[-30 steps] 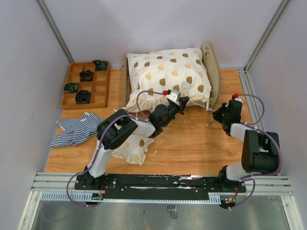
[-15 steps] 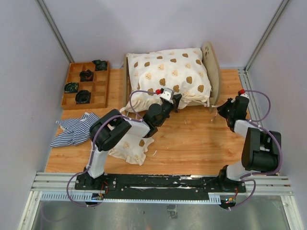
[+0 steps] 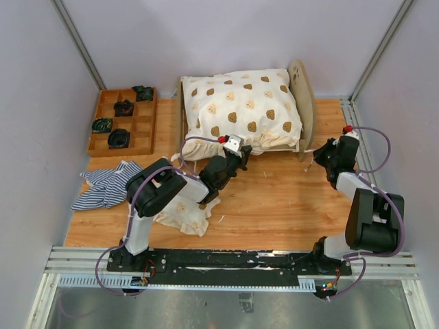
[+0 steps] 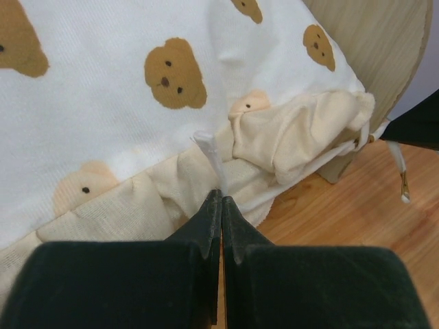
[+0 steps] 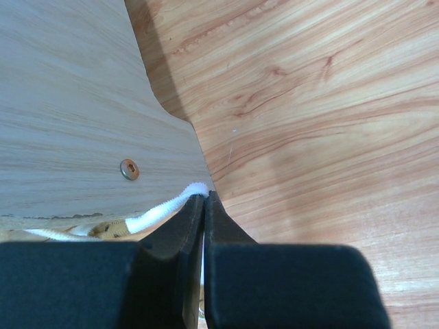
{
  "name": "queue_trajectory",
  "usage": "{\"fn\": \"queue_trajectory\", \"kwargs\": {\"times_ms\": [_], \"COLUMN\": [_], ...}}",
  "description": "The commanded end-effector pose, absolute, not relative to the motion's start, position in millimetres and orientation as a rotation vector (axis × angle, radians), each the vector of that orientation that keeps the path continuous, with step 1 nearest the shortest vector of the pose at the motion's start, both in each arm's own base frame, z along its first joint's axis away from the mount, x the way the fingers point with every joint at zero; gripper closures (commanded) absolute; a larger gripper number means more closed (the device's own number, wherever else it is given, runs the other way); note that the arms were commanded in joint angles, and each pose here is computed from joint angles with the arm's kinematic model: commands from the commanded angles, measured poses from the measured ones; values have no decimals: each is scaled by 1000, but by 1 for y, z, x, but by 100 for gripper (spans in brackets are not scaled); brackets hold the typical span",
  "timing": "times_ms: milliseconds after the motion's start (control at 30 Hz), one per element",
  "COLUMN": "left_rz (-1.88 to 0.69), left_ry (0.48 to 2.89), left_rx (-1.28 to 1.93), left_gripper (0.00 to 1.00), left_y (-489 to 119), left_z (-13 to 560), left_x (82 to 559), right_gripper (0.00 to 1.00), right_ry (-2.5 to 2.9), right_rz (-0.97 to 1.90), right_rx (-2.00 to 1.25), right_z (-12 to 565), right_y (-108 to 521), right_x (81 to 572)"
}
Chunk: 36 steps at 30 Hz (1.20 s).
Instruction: Set up the pet bed
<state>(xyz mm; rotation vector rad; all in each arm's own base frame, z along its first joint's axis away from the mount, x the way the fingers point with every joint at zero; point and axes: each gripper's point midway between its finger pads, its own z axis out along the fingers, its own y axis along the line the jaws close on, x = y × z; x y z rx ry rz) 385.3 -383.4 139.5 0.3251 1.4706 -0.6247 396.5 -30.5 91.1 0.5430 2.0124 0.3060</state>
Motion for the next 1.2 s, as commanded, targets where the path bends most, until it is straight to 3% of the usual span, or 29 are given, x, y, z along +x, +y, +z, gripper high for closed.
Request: {"fn": "queue_trajectory", "kwargs": {"times_ms": [0,800,1167], "left_rz": [-595,-534,-553], "left_ry": [1411,1555,1559], "left_rx": [248,184,139], "left_gripper": [100,100,100], "left_y": [-367,-344,-335], "left_z": [171,134,139], "left_x": [394,415,409], "right_gripper": [100,100,100], "right_ry": [1943,1861,1878], "right_rz": [215,64,132], "right_rx": [553,612,598], "right_z": [115,140,141], "right_y": [-53,-80,-69], "right_x": [400,385,384]}}
